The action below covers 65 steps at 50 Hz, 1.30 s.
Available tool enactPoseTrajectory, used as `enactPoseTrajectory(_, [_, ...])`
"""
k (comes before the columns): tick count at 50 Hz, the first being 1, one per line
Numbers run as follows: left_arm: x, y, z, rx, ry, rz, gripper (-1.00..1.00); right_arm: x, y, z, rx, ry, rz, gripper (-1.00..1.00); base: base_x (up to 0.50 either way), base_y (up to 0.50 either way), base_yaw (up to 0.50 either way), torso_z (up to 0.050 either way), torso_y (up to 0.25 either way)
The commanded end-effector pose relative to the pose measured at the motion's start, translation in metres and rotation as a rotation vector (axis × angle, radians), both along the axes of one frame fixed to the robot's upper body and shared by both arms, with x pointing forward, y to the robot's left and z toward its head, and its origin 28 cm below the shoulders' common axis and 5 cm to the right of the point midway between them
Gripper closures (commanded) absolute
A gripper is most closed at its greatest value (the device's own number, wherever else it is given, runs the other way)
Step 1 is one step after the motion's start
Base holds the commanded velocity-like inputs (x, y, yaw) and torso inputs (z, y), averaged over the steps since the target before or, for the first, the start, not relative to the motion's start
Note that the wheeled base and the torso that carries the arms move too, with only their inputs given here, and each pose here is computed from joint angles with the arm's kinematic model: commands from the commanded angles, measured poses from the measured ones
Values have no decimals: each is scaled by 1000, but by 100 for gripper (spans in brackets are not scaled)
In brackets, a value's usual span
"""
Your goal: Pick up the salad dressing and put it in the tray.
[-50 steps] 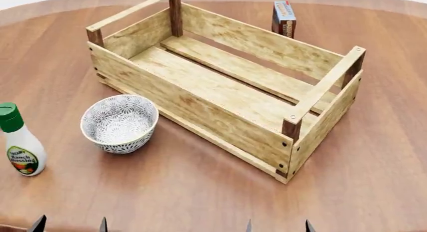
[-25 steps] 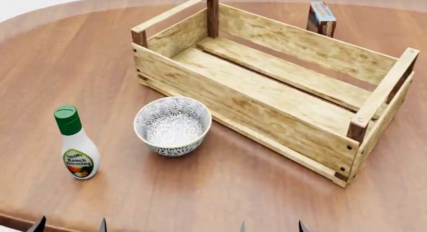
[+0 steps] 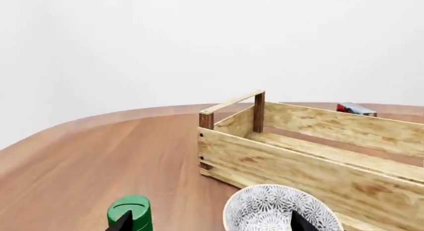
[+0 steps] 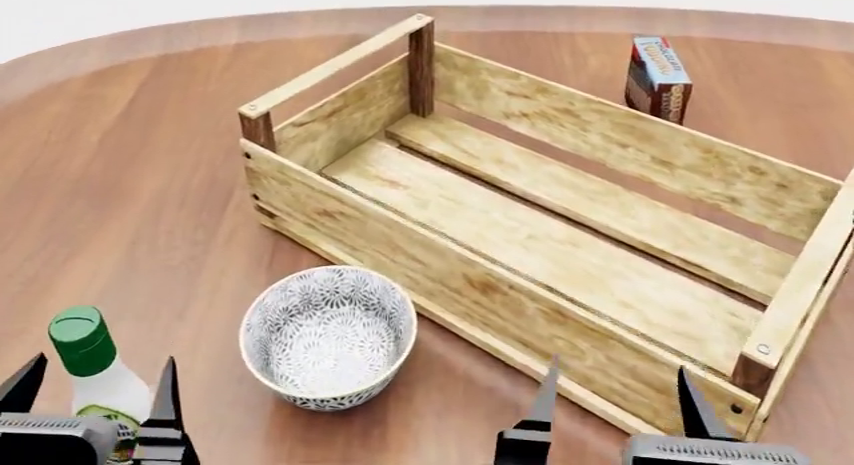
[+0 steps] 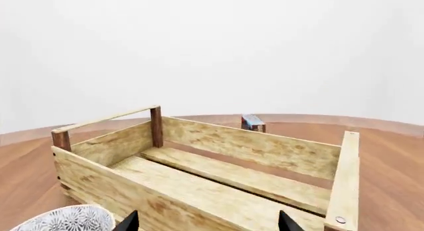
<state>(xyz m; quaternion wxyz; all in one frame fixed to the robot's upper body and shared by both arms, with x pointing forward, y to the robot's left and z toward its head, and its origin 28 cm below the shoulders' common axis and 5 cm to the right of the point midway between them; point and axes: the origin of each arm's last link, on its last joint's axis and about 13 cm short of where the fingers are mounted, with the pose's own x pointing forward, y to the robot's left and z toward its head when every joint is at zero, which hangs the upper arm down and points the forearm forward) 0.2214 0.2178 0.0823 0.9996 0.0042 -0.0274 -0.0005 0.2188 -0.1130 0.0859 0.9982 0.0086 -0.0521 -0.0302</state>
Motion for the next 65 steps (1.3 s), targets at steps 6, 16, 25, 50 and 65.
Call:
enactPoseTrajectory(6, [-12,9,57,-34,-111,-45,-100,-14,-15,66,-3,-160,-25,-100,500,0,0,0,0])
enactPoseTrajectory(16, [-13,12,64,-27,-129,-35,-100,-14,-20,71,-7,-185,-49,-100,500,0,0,0,0])
enactPoseTrajectory(25, [-13,13,63,-22,-137,-33,-100,-12,-20,71,-14,-205,-80,-100,500,0,0,0,2])
enactPoseTrajectory(50, [-13,12,62,-12,-151,-28,-100,-9,-23,66,44,-216,-81,-100,210,-1,160,0,0])
enactPoseTrajectory(65, [-13,13,61,-10,-151,-19,-100,-9,-23,64,40,-215,-80,-100,0,0,500,0,0])
